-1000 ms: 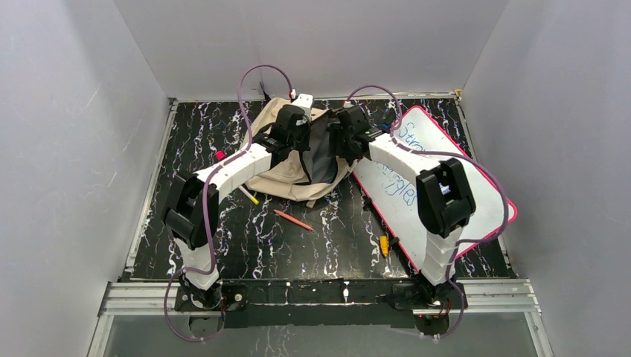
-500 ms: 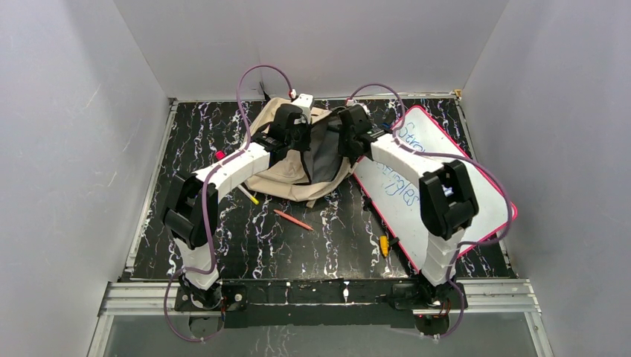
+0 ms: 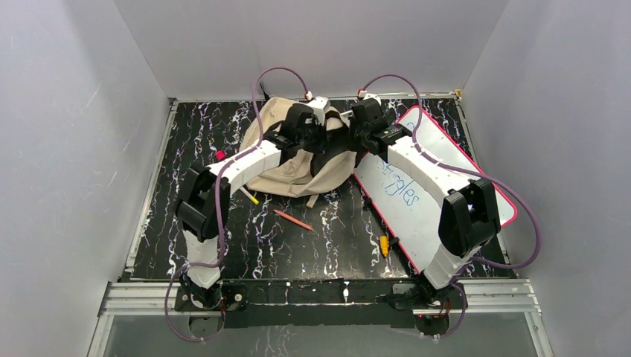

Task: Pack the student bag
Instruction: Adjust the student bag at the center of the board.

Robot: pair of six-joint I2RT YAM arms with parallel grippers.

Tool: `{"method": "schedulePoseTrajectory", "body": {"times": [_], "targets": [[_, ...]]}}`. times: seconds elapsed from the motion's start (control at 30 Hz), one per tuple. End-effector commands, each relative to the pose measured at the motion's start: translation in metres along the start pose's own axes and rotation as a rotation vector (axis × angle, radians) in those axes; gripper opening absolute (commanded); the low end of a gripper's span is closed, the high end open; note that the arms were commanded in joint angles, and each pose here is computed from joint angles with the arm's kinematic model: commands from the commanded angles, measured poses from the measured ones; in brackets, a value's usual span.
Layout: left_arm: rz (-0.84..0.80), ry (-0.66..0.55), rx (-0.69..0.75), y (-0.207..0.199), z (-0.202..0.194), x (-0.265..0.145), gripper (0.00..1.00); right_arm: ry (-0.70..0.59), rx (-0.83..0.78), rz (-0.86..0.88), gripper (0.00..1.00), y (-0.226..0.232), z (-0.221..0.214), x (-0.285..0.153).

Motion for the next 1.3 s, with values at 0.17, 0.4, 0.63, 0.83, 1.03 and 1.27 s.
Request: {"method": "schedulePoseTrajectory", "body": {"times": [0.17,0.4,0.63,0.83,1.03,1.27], "targets": [[-0.178,0.099,-0.009,-0.043,-0.018,0.021,0.19,-0.114,0.044,0.076,0.00,0.002,0.031,-0.019],[-0.235,0.093,-0.050,-0.055,-0.018,0.017,0.57,-0.118,0.052,0.102,0.00,0.001,0.029,-0.022],[-0.178,-0.028,-0.121,-0.044,0.017,-0.018,0.68,-0.103,0.054,0.083,0.00,-0.010,0.020,-0.022],[-0.083,-0.134,-0.150,-0.022,0.038,-0.065,0.70,-0.081,0.042,0.105,0.00,-0.012,0.012,-0.028],[0.198,-0.184,-0.283,0.021,0.006,-0.116,0.71,-0.045,0.018,0.210,0.00,-0.002,0.011,-0.031],[0.373,-0.279,-0.660,0.052,-0.056,-0.162,0.81,-0.029,0.013,0.292,0.00,0.008,0.017,-0.037]]}}
Point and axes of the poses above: each gripper's point midway between its finger pads, its own x axis out along the fingers, its own y axis along the line the jaws close on, z = x × y, the point moved 8 cm from there along -x, back along the fingers, and after that the axes turned 2 degrees about -x, right-handed, at the moved point
